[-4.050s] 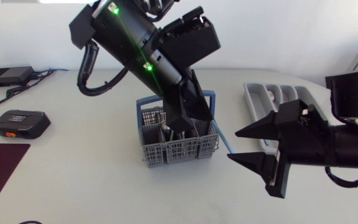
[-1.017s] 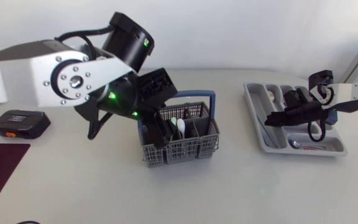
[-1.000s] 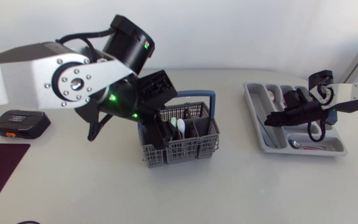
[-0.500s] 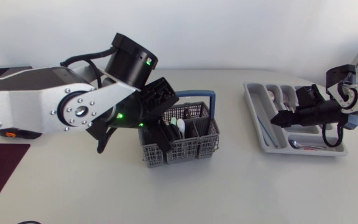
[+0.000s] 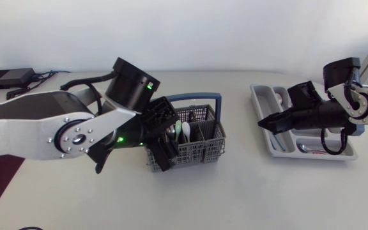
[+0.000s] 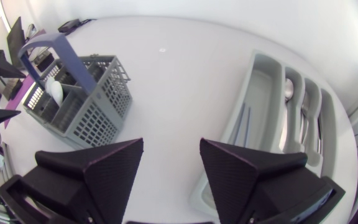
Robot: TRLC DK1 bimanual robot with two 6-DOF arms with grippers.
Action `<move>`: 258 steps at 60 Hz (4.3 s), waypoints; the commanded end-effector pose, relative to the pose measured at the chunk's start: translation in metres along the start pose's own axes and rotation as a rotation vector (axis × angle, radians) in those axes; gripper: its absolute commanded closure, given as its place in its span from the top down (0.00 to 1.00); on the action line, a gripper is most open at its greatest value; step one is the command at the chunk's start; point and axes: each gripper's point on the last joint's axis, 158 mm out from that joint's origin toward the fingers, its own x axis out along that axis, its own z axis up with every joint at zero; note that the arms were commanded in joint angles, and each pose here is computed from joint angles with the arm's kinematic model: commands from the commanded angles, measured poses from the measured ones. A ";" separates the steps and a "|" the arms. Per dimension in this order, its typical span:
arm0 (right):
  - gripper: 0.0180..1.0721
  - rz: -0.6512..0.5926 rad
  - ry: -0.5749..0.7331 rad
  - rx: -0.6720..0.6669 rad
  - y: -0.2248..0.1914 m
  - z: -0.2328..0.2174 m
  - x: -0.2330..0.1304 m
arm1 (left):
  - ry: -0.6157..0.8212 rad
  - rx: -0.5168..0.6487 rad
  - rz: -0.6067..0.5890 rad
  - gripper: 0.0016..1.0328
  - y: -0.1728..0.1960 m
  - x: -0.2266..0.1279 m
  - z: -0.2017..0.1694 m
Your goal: Unload the cutlery basket into the drawer organizer.
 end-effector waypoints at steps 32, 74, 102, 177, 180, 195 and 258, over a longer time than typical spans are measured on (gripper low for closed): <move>0.64 0.145 0.149 -0.091 0.096 -0.017 0.027 | -0.022 -0.064 0.068 0.83 0.017 -0.008 -0.023; 0.64 0.157 0.158 -0.116 0.119 -0.027 0.019 | -0.100 -0.200 0.093 0.83 0.017 0.014 0.020; 0.67 0.148 0.135 -0.065 0.102 -0.028 0.014 | -0.006 -0.366 0.024 0.83 0.012 0.039 0.019; 0.67 0.132 0.106 -0.029 0.076 -0.016 -0.001 | 0.102 -0.533 -0.127 0.66 0.011 0.065 0.002; 0.67 0.134 0.107 -0.030 0.077 -0.016 -0.001 | 0.110 -0.534 -0.132 0.63 0.009 0.067 0.000; 0.67 0.137 0.108 -0.030 0.077 -0.017 0.000 | 0.089 -0.538 -0.134 0.58 0.010 0.071 0.003; 0.67 0.143 0.112 -0.039 0.074 -0.021 0.002 | -0.024 -0.518 -0.214 0.09 -0.007 0.089 0.023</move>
